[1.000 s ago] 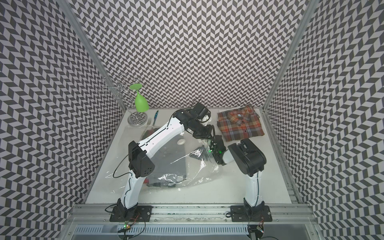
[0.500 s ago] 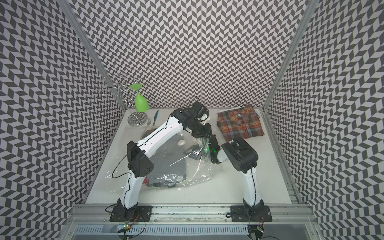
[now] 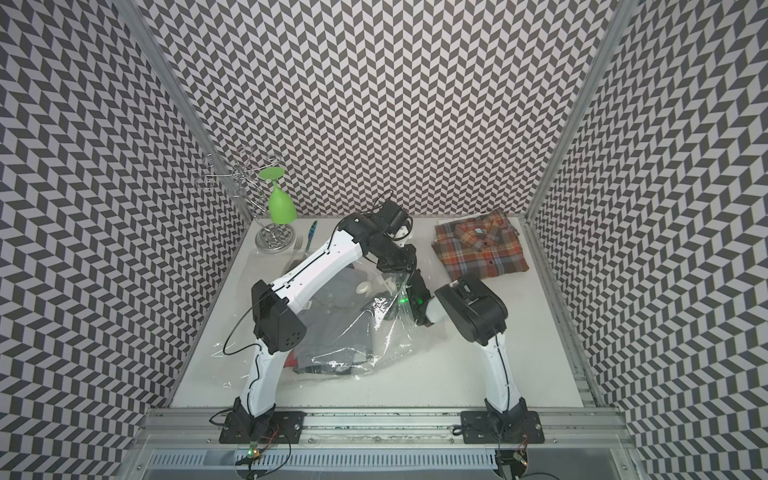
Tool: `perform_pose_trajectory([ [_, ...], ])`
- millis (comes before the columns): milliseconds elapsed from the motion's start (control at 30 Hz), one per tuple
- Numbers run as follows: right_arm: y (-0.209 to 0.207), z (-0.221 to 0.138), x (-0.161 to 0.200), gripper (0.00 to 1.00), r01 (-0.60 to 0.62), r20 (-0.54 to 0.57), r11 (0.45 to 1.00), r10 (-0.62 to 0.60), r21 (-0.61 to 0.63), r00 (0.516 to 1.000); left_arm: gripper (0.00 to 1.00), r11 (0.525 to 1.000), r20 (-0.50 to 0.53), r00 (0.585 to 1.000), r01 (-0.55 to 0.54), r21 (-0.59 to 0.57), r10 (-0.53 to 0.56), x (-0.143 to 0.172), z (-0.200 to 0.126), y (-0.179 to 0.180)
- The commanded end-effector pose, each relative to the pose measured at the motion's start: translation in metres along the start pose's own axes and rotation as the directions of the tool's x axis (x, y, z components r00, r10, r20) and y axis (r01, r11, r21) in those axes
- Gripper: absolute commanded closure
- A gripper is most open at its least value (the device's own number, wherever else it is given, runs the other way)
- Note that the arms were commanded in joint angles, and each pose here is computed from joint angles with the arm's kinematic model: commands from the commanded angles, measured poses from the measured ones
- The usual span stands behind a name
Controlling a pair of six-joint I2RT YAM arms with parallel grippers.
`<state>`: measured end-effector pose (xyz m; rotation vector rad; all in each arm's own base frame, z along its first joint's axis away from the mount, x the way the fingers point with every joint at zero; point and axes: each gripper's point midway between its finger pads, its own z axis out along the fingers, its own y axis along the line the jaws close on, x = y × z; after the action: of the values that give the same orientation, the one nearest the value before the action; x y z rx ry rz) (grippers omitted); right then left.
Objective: Take the shirt out of the vacuum bag
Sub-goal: Take out the shirt from the vacuum bag.
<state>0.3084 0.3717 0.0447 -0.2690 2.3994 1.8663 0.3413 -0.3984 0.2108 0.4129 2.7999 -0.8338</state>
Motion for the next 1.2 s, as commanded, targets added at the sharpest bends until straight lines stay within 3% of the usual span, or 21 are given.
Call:
perform_pose_trajectory([
  [0, 0.003, 0.021, 0.022, 0.65, -0.022, -0.065, 1.0, 0.02, -0.022, 0.998, 1.0, 0.975, 0.052, 0.993, -0.114, 0.192, 0.106, 0.005, -0.019, -0.064],
  [167, 0.019, 0.017, 0.025, 0.88, -0.005, -0.069, 0.997, 0.0, -0.074, 0.998, 1.0, 0.976, 0.049, 0.993, -0.113, 0.187, 0.106, 0.007, -0.018, -0.059],
  [300, 0.031, 0.009, 0.028, 1.0, 0.007, -0.072, 0.996, -0.013, -0.087, 0.997, 1.0, 0.977, 0.053, 0.994, -0.104, 0.185, 0.096, 0.008, -0.019, -0.052],
  [633, 0.06, -0.013, 0.034, 1.0, 0.034, -0.069, 0.997, -0.039, -0.069, 0.997, 1.0, 0.984, 0.045, 0.995, -0.093, 0.153, 0.087, 0.008, -0.016, -0.032],
  [1167, 0.072, -0.06, 0.018, 1.0, -0.047, -0.037, 0.993, 0.044, -0.108, 0.998, 1.0, 0.99, 0.034, 0.998, -0.059, 0.126, 0.055, 0.018, -0.005, -0.008],
])
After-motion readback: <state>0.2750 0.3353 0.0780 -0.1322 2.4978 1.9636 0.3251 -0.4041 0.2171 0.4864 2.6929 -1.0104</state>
